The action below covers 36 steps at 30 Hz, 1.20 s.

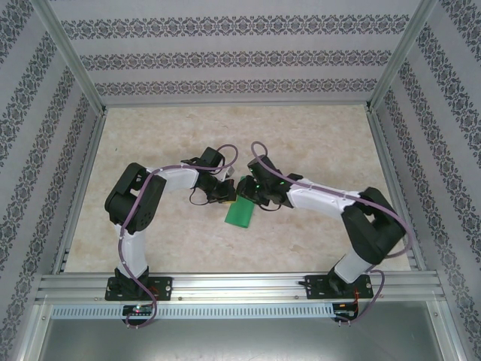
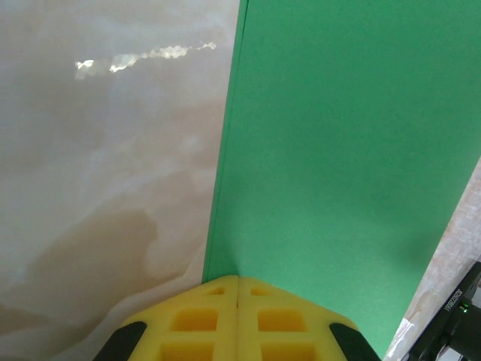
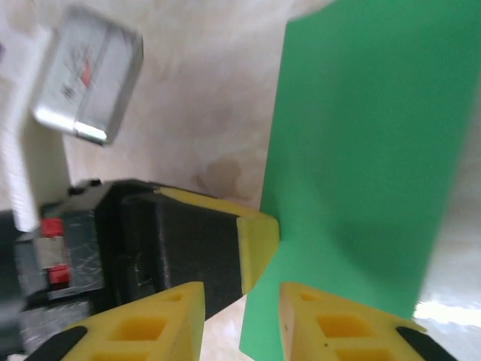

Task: Fold a paper plane with a square sheet of paper (pick it up from the middle)
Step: Fold the square sheet of paper in half at the center of the table.

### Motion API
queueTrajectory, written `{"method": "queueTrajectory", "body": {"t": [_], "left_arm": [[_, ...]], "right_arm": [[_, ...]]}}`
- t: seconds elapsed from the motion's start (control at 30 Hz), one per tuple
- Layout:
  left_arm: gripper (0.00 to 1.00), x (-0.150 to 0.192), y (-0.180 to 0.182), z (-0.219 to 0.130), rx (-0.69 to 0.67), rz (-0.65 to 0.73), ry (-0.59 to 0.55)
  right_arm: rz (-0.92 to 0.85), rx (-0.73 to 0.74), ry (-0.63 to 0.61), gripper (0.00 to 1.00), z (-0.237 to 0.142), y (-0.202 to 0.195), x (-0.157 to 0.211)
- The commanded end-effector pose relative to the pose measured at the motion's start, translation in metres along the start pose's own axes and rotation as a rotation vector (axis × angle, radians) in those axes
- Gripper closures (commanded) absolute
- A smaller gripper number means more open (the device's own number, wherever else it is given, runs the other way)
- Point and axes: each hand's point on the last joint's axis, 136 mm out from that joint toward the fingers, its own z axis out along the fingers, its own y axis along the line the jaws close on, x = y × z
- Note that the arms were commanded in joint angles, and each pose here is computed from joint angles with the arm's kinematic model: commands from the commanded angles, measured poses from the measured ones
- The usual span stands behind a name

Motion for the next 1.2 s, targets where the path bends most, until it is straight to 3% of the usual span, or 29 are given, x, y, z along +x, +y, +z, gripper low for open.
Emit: {"method": "queueTrajectory", "body": {"t": [0.0, 0.4, 0.7, 0.9, 1.17], "left_arm": [[1.0, 0.005, 0.018, 0.008, -0.081, 0.011, 0.011], [1.0, 0.006, 0.019, 0.008, -0.089, 0.018, 0.015], [1.0, 0.007, 0.021, 0.008, -0.099, 0.017, 0.02], [1.0, 0.008, 0.022, 0.008, -0.101, 0.016, 0.019], [1.0, 0.006, 0.02, 0.007, -0.103, 0.027, 0.017]], "right_arm": [[-0.013, -0.041, 0.03, 0.73, 0.011, 0.014, 0.004], [0.046, -0.013, 0.062, 0.7, 0.034, -0.025, 0.024], [0.028, -0.113, 0.003, 0.69, 0.013, 0.002, 0.005], [0.023, -0.124, -0.037, 0.71, 0.0, 0.0, -0.007], [0.061, -0.031, 0.014, 0.71, 0.022, -0.033, 0.006]]}}
